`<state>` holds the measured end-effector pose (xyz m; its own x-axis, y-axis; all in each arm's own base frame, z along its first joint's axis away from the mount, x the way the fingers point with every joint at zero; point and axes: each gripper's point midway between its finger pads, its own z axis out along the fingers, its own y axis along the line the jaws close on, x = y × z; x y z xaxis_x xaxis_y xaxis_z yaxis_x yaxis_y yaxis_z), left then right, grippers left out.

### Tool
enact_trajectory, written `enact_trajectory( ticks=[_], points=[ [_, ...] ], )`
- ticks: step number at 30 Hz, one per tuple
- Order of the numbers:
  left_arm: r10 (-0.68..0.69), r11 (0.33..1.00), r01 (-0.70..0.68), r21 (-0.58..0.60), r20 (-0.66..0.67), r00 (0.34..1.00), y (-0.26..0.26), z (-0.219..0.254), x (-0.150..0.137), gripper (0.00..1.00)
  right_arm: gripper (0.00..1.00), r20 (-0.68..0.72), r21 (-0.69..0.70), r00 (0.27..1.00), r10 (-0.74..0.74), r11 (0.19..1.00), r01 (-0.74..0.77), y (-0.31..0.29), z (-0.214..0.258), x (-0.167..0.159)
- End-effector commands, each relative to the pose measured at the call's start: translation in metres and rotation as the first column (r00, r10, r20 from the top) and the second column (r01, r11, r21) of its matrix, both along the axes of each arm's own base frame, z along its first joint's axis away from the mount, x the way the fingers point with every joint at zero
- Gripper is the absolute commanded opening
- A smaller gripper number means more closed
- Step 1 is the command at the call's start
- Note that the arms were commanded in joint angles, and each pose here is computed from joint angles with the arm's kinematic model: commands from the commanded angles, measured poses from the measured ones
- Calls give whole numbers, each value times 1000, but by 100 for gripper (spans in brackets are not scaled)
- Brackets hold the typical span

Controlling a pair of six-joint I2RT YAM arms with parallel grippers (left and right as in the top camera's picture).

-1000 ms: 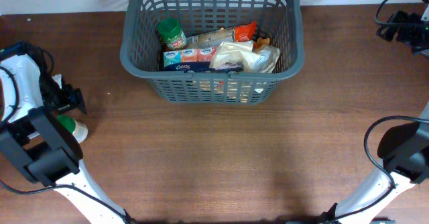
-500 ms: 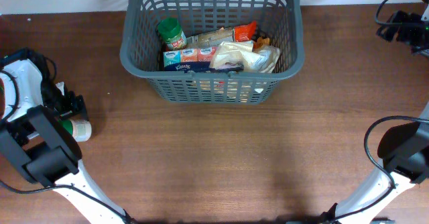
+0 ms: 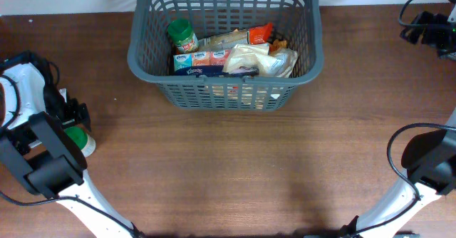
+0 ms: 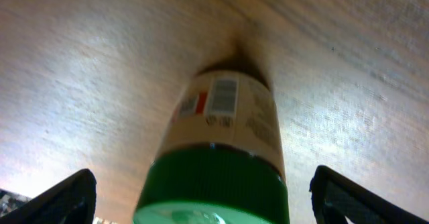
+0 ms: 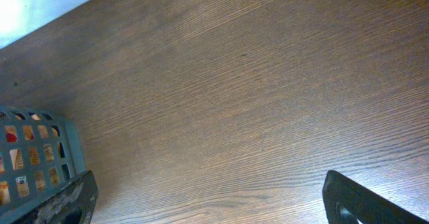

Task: Pack container
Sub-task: 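Lower the left gripper onto the remaining green-lidded jar and grasp it, then lift the jar and carry it over the basket with the left gripper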

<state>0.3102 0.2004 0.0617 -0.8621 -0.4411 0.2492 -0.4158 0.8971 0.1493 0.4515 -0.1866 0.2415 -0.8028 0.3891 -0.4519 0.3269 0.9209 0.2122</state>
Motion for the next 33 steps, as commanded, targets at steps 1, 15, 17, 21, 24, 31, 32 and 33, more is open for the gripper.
enact_trajectory(
  ticks=[1, 15, 17, 21, 24, 31, 32, 33],
  points=[
    [21, 997, -22, -79, -11, 1000, -15, -3, -5, 85, 99, 13, 1, 1000, -7, 1000, 7, 0, 6, -2],
    [-6, 994, 2, -107, -33, 999, -23, -35, -17, 84, 99, 13, 1, 1000, -7, 1000, 7, 0, 6, -2],
    [-2, 995, -1, -101, -34, 999, -21, -37, -18, 84, 99, 13, 1, 1000, -7, 1000, 7, 0, 6, -2],
    [13, 994, -17, -104, -41, 999, -17, -37, -23, 75, 99, 13, 1, 1000, -7, 1000, 7, 0, 6, -2],
    [26, 994, -32, -108, -48, 998, -14, -38, -27, 71, 99, 13, 1, 1000, -7, 1000, 7, 0, 6, -2],
    [36, 993, -42, -110, -50, 998, -12, -38, -30, 64, 99, 13, 1, 1000, -7, 1000, 7, 0, 6, -2],
    [37, 993, -42, -110, -49, 998, -12, -38, -30, 60, 99, 13, 1, 1000, -7, 1000, 7, 0, 6, -2],
    [37, 993, -42, -110, -49, 998, -12, -38, -30, 58, 99, 13, 1, 1000, -7, 1000, 7, 0, 6, -2]
  ],
)
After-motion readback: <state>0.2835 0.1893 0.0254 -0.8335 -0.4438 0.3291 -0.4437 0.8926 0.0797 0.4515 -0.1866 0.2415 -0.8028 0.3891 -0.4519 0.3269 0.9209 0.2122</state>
